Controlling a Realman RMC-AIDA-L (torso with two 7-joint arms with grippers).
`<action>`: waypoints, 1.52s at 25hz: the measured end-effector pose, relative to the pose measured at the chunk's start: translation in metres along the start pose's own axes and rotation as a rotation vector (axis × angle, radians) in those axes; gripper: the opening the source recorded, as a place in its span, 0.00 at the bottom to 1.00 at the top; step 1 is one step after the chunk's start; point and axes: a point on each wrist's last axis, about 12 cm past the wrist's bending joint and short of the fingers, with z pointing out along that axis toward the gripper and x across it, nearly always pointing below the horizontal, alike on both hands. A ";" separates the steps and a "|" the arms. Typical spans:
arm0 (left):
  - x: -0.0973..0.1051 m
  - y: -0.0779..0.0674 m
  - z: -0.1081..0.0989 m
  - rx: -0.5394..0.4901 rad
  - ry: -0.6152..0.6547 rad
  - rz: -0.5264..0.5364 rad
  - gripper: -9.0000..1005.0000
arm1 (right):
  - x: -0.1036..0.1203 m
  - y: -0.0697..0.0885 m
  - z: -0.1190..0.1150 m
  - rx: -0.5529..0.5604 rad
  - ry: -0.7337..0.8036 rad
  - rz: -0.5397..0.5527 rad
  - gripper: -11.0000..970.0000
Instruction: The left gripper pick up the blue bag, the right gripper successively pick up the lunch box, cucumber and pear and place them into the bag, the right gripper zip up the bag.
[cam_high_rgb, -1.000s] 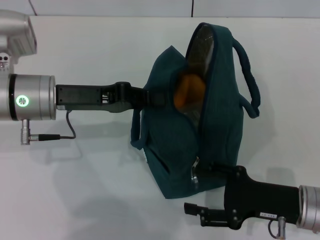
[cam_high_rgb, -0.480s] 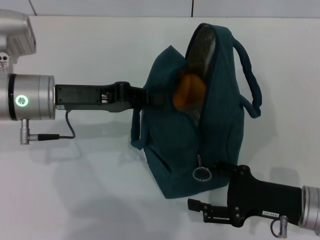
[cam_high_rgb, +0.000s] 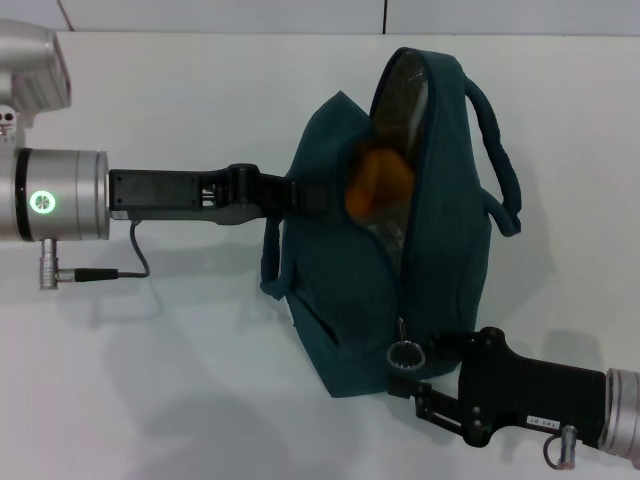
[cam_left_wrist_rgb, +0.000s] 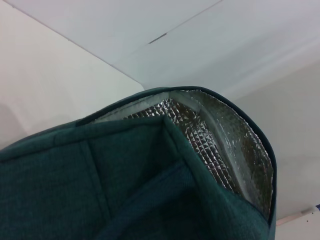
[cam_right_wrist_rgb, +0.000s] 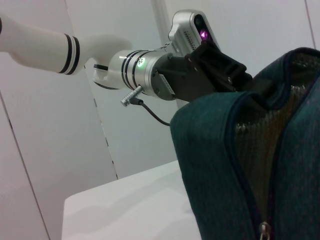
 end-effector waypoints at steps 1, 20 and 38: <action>0.000 0.000 0.000 0.000 0.000 0.000 0.12 | 0.000 0.000 0.000 0.001 0.001 0.000 0.61; 0.001 0.001 -0.003 -0.003 -0.008 0.010 0.13 | -0.001 -0.001 -0.003 0.007 -0.010 0.002 0.02; -0.001 0.003 -0.006 -0.021 -0.036 0.044 0.13 | -0.020 0.000 -0.032 0.033 -0.219 -0.006 0.03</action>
